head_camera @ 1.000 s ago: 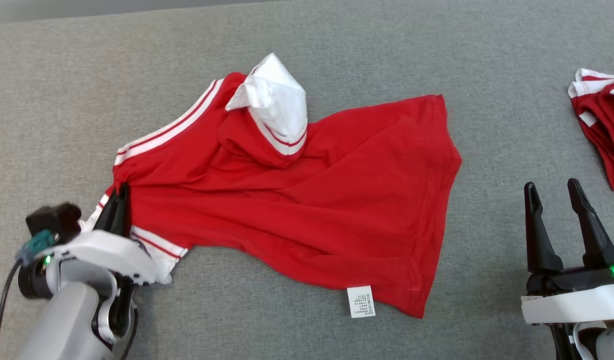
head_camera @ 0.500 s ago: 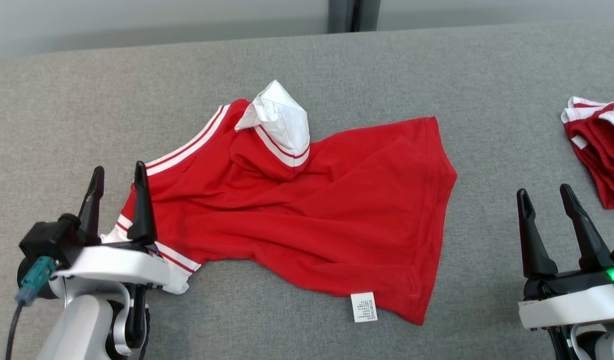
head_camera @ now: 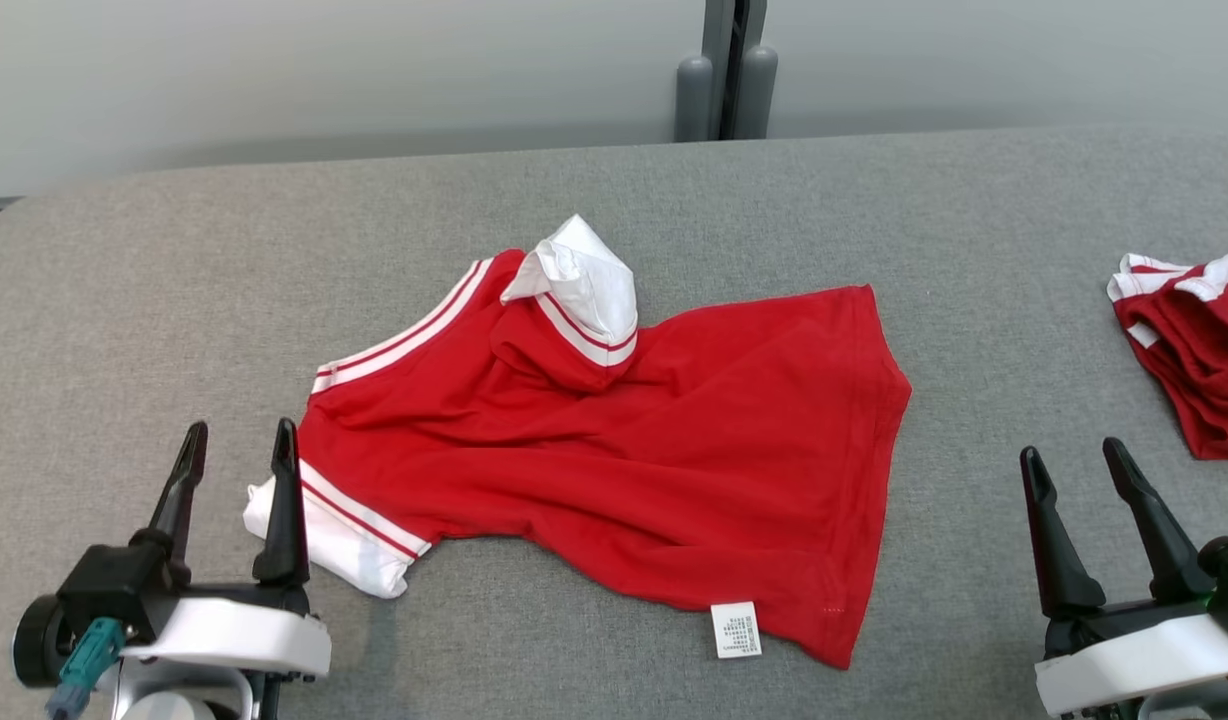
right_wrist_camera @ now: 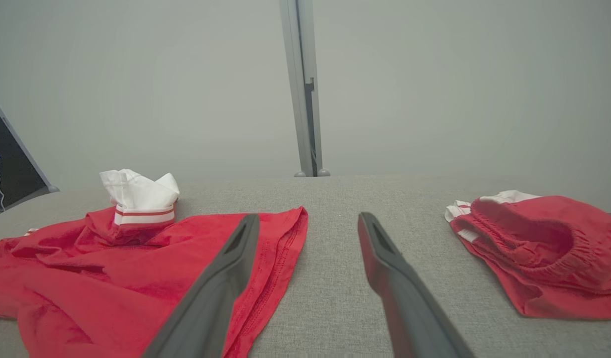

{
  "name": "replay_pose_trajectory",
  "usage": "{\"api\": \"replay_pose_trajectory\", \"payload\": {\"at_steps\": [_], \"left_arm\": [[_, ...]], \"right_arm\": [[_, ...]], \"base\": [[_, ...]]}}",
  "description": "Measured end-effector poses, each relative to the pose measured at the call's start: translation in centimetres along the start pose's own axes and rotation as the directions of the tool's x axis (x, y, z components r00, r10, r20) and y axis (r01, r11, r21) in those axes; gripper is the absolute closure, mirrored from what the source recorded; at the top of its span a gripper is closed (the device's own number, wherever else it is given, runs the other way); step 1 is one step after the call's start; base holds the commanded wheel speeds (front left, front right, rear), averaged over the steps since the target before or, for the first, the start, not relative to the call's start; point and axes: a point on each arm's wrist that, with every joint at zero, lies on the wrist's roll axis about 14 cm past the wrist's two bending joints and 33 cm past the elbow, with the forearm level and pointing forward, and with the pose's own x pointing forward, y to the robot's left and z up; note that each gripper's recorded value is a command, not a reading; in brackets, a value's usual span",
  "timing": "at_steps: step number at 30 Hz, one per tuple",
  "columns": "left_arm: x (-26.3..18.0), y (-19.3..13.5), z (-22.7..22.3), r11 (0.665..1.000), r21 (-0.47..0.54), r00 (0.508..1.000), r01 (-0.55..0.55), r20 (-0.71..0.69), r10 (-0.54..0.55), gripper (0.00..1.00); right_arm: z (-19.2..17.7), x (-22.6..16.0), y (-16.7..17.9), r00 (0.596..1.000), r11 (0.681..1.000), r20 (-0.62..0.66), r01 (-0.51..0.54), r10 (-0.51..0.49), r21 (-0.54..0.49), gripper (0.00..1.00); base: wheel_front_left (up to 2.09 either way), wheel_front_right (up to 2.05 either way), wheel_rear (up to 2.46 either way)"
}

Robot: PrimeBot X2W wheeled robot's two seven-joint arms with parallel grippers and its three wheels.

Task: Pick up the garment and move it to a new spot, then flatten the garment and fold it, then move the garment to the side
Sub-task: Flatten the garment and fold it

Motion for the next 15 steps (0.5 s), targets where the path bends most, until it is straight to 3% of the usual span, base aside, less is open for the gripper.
{"api": "replay_pose_trajectory", "payload": {"at_steps": [15], "left_arm": [[-1.4, 0.2, 0.3, 1.000, -0.005, 1.000, -0.003, -0.010, 0.003, 0.00]], "right_arm": [[-0.2, -0.3, 0.5, 1.000, 1.000, -0.013, -0.010, 0.010, 0.014, 0.00]], "base": [[0.00, 0.00, 0.00]]}}
